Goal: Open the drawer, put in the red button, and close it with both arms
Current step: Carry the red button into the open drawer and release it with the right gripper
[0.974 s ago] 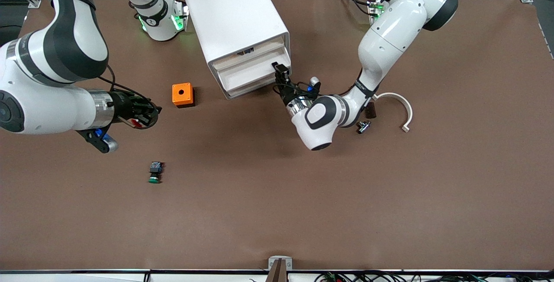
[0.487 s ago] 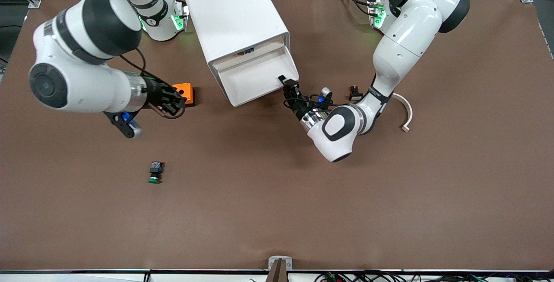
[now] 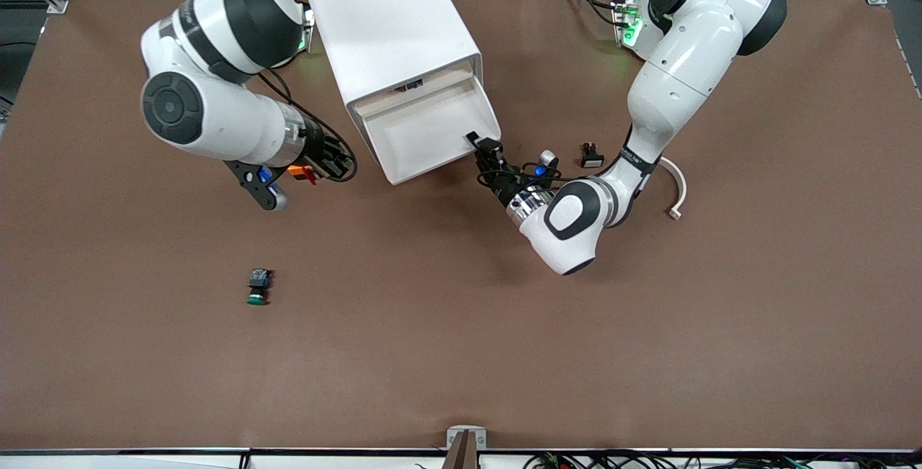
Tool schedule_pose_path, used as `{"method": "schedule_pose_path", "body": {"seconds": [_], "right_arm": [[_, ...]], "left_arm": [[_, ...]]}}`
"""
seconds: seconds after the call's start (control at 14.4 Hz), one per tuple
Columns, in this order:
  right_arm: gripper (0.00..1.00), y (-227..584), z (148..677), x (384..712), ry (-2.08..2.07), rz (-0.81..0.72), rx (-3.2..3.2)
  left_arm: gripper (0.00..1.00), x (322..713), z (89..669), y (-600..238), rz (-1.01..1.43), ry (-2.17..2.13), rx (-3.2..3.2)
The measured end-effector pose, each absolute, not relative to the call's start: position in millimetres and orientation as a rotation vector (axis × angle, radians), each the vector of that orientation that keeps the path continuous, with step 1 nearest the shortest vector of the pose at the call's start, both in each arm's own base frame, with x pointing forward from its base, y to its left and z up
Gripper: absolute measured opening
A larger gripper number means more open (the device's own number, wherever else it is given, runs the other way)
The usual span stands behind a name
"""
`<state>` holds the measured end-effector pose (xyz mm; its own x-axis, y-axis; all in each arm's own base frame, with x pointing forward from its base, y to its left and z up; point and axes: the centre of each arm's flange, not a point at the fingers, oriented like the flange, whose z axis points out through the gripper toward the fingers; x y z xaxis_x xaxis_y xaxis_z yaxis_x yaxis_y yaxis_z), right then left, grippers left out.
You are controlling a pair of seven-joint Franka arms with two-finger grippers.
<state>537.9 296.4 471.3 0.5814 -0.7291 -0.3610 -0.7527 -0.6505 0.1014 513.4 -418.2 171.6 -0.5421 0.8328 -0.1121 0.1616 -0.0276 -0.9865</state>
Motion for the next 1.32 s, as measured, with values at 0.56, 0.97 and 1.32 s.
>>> {"method": "schedule_pose_path", "body": {"seconds": [0.56, 0.97, 1.32], "right_arm": [[0.40, 407, 426, 468, 1.477, 0.454, -2.637], [0.40, 445, 386, 428, 1.562, 0.363, -2.534], [0.40, 450, 362, 413, 1.564, 0.296, -2.475]], "left_arm": [[0.62, 522, 171, -411, 1.635, -1.739, -1.053], [1.00, 547, 188, -401, 1.794, -1.718, -1.347], [1.00, 574, 214, -392, 1.859, -1.649, -1.717]]}}
